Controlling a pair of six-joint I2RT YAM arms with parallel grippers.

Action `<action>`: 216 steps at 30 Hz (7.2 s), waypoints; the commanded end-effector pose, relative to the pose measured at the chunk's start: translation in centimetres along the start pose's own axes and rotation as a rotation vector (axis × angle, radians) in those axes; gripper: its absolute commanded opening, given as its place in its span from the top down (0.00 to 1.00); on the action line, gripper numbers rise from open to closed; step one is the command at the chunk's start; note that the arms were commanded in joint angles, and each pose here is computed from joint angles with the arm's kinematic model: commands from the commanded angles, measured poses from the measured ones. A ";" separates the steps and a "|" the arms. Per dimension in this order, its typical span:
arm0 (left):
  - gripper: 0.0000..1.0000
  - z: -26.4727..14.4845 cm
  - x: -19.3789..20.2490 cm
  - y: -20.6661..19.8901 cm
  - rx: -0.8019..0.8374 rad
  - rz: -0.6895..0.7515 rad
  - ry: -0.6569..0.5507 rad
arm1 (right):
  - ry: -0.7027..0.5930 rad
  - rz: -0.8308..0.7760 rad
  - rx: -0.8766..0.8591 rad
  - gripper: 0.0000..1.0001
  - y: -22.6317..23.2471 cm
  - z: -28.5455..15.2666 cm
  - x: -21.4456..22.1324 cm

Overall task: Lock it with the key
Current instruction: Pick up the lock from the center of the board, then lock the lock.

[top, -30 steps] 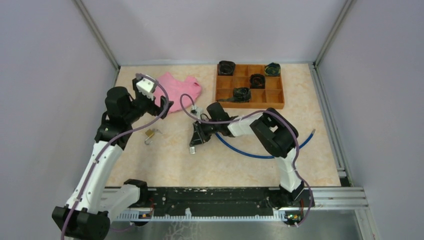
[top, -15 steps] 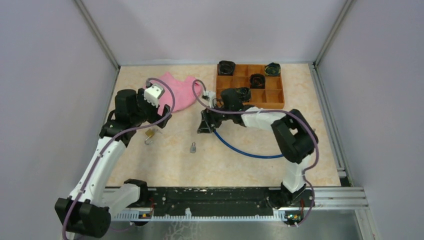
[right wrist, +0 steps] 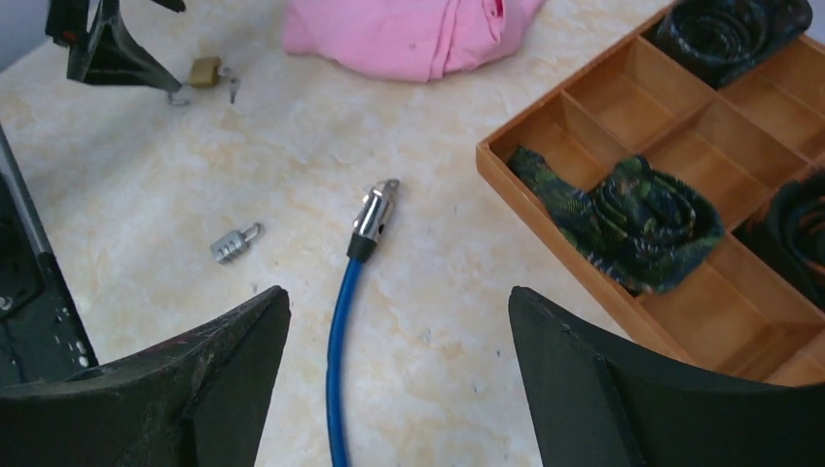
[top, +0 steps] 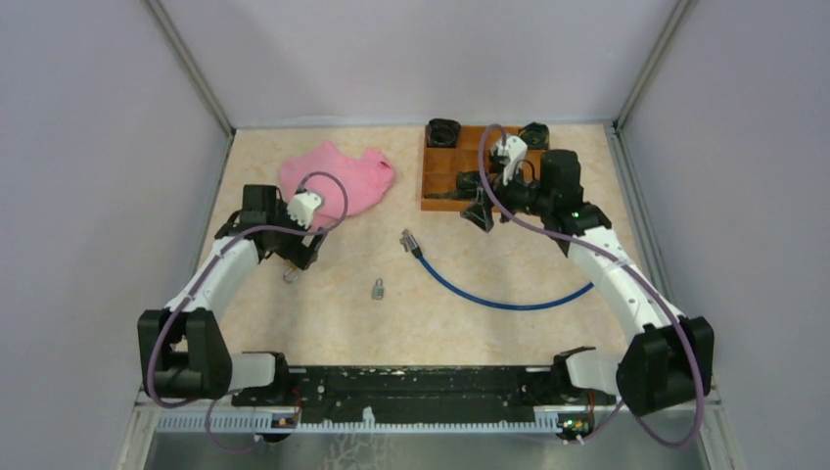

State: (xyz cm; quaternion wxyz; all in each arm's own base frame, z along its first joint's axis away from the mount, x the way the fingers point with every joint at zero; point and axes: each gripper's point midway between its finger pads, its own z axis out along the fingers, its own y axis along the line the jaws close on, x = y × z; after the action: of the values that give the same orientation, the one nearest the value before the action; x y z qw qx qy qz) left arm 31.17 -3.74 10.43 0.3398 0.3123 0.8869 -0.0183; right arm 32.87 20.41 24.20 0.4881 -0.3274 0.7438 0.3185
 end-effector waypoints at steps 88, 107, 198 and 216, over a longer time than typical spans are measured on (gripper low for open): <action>1.00 -5.1 -20.6 -19.2 0.386 0.800 -0.469 | -0.050 0.420 -0.477 0.58 10.3 8.9 -1.9; 0.26 -6.8 -20.1 -18.3 0.427 0.642 -0.527 | -0.182 0.072 -0.397 1.00 6.6 2.6 -5.4; 0.95 -10.9 -21.4 -23.6 0.969 0.252 -0.489 | -0.159 -0.148 -0.555 1.00 12.2 0.4 -1.0; 0.38 -14.8 -28.9 -21.2 0.972 0.175 -0.740 | -0.565 0.035 -0.487 1.00 9.5 -6.5 -8.0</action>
State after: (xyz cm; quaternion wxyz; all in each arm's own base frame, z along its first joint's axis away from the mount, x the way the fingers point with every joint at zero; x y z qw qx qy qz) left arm 26.78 -31.49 31.87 0.4228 0.4941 0.6076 -0.4560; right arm 27.07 22.60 30.93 0.5329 -0.3098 0.5629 0.5506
